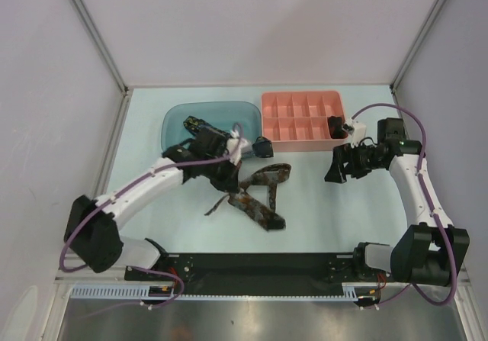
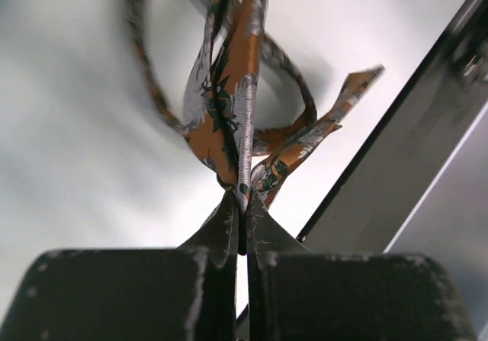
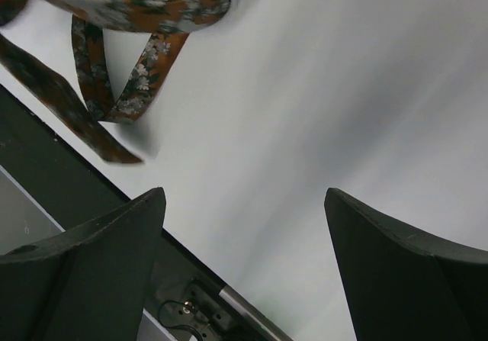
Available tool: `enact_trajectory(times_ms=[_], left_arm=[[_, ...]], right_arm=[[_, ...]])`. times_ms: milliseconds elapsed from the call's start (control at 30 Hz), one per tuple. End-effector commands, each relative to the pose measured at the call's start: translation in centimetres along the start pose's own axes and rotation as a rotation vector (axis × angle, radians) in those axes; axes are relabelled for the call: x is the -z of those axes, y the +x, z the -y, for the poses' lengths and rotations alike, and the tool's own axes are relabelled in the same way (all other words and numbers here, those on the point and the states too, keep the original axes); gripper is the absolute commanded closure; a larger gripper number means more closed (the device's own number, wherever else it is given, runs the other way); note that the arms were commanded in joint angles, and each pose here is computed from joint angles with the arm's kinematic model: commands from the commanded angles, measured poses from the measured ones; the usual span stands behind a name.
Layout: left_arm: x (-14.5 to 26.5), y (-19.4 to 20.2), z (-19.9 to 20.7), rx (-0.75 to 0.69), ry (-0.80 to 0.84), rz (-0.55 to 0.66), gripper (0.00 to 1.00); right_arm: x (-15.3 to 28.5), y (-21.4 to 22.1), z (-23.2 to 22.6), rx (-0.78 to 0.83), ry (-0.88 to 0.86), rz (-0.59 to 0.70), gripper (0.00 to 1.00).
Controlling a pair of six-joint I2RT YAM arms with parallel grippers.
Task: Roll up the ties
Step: Flatten out the tie at the center of the board.
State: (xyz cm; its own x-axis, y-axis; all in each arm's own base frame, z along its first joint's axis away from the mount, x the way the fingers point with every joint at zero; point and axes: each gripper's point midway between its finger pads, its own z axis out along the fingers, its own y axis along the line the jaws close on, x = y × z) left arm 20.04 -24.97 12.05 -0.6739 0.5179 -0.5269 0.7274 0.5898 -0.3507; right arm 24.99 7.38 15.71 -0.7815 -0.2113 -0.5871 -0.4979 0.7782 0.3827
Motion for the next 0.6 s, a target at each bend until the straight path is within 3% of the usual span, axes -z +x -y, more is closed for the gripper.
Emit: enact_trajectory(times_ms=[0, 200, 367, 433, 500, 567], left_arm=[[8.4, -4.1, 1.5, 0.01, 0.115, 0.188, 1.0], [16.6, -3.3, 4.8, -0.149, 0.101, 0.213, 1.0], [23.5, -5.4, 10.0, -0.294, 0.152, 0.39, 1.0], [23.6, -7.7, 12.0, -0.305, 0.222, 0.464, 1.0], [20.9, -9.7, 12.6, -0.252, 0.262, 0.42, 1.0], [18.2, -12.0, 15.0, -0.288, 0.331, 0.418, 1.0]], right_arm=[[-0.2, -2.4, -1.1, 0.078, -0.021, 0.076, 0.11], [-0.8, -3.5, -0.8, 0.06, -0.043, 0.072, 0.12], [0.1, -4.0, -0.6, 0.063, -0.031, 0.098, 0.13], [1.0, -4.3, 0.1, 0.058, -0.001, 0.114, 0.13], [2.1, -4.6, 0.6, 0.062, 0.028, 0.13, 0.13], [3.4, -3.8, 1.7, 0.056, 0.072, 0.115, 0.13]])
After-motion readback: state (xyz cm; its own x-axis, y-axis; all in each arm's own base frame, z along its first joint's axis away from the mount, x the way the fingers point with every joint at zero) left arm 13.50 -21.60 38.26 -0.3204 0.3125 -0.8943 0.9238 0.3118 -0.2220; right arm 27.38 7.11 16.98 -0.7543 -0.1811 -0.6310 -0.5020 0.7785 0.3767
